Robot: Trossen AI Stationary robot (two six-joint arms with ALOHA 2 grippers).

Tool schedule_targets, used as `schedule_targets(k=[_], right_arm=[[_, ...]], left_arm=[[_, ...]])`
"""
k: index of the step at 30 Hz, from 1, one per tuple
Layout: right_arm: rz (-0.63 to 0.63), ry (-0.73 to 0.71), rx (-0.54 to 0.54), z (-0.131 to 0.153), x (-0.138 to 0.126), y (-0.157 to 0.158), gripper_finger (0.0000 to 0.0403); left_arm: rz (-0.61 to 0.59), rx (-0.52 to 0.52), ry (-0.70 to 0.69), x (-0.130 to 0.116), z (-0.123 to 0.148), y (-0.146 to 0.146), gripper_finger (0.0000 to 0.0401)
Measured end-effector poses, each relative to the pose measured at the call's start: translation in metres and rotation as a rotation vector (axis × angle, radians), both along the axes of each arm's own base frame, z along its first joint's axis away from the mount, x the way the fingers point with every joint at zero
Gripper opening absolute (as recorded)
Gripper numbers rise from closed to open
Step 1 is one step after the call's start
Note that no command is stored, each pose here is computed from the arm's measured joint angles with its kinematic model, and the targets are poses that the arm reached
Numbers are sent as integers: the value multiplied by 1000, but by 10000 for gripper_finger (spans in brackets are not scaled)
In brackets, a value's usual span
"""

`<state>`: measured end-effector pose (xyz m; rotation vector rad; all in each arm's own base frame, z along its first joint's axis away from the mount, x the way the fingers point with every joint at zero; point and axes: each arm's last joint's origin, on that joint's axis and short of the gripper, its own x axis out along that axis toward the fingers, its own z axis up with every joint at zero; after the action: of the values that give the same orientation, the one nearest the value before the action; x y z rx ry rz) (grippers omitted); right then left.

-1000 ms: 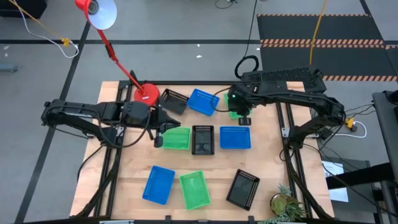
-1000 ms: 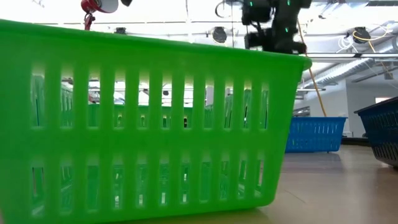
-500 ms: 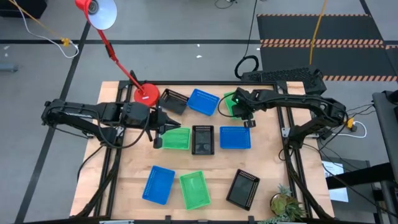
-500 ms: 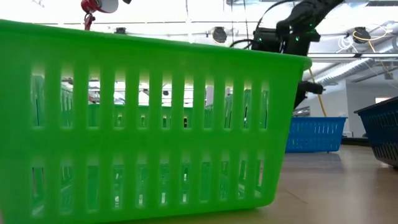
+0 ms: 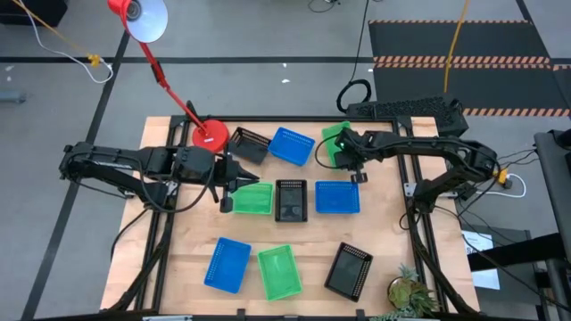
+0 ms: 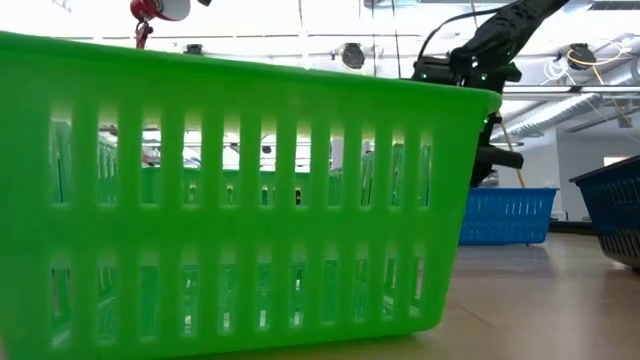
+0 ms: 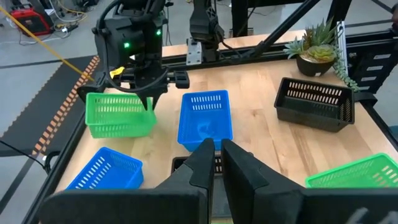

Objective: Stack baskets by color
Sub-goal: Stack the top green bin on the middle green bin

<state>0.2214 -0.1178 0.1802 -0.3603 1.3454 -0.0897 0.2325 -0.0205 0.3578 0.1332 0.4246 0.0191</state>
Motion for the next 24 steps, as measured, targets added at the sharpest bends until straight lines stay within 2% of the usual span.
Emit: schedule_targets(k=[4, 15, 19, 24], right_arm=[[13, -10, -38, 6, -1, 1, 61], [45, -37, -60, 12, -2, 1, 124], [71, -43, -74, 8, 3, -2, 117], [116, -12, -77, -3, 9, -5, 78]], left_arm=[[-1, 3, 0, 0, 0, 0, 33], [-7, 16, 1, 0, 0, 0, 33], [-7, 15, 0, 0, 0, 0, 33], [-7, 14, -5, 0, 1, 0, 33]])
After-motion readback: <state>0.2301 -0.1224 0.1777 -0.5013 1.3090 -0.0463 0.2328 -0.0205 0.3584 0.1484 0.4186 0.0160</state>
